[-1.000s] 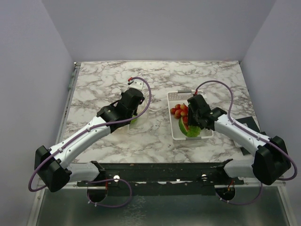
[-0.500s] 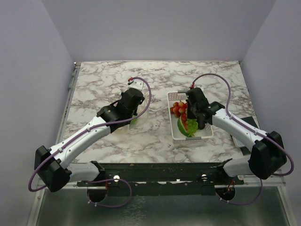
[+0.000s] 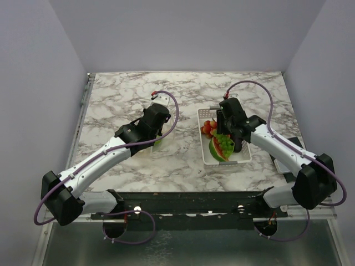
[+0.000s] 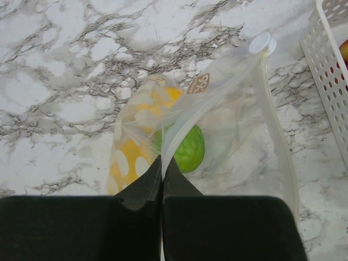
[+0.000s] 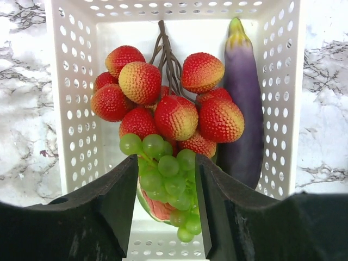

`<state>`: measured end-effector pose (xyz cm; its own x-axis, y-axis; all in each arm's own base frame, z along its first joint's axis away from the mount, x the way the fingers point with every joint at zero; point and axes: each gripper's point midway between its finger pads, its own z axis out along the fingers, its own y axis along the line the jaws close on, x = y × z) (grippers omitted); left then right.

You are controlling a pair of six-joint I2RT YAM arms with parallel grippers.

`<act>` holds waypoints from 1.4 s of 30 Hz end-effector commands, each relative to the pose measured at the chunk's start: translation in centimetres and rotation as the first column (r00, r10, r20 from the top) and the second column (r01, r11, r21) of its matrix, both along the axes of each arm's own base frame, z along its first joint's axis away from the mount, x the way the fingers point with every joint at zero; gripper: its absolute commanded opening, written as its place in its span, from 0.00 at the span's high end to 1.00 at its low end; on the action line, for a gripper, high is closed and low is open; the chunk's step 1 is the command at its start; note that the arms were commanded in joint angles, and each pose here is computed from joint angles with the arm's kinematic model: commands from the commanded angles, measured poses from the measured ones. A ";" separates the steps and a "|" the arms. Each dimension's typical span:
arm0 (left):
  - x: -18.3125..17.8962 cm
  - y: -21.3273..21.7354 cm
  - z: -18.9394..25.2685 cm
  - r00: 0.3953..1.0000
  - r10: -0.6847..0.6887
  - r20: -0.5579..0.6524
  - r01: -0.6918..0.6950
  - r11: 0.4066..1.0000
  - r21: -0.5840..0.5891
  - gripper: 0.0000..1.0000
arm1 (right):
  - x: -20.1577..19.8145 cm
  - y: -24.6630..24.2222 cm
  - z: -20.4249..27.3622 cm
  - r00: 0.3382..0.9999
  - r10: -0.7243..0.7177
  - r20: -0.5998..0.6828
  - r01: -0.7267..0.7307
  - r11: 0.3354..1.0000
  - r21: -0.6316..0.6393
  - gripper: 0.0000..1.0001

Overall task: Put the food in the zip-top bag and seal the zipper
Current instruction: Adjust the fake fruit at the bin, then pick up the fake vegetable from the bin.

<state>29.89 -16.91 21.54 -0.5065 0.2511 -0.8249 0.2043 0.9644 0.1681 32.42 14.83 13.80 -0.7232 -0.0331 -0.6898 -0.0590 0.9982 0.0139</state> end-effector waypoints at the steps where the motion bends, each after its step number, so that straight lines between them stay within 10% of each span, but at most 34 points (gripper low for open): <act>1: 0.0 -0.5 -0.5 1.000 -0.020 -0.008 0.020 1.000 -0.002 1.00 | -0.7 -1.1 0.7 1.000 -0.018 0.011 0.018 1.000 -0.021 0.47; 42: -0.6 -1.0 0.4 0.999 -0.053 -0.002 0.053 0.997 -0.051 1.00 | 1.8 -6.8 -6.1 0.971 -0.209 -0.118 0.190 0.970 -0.153 0.47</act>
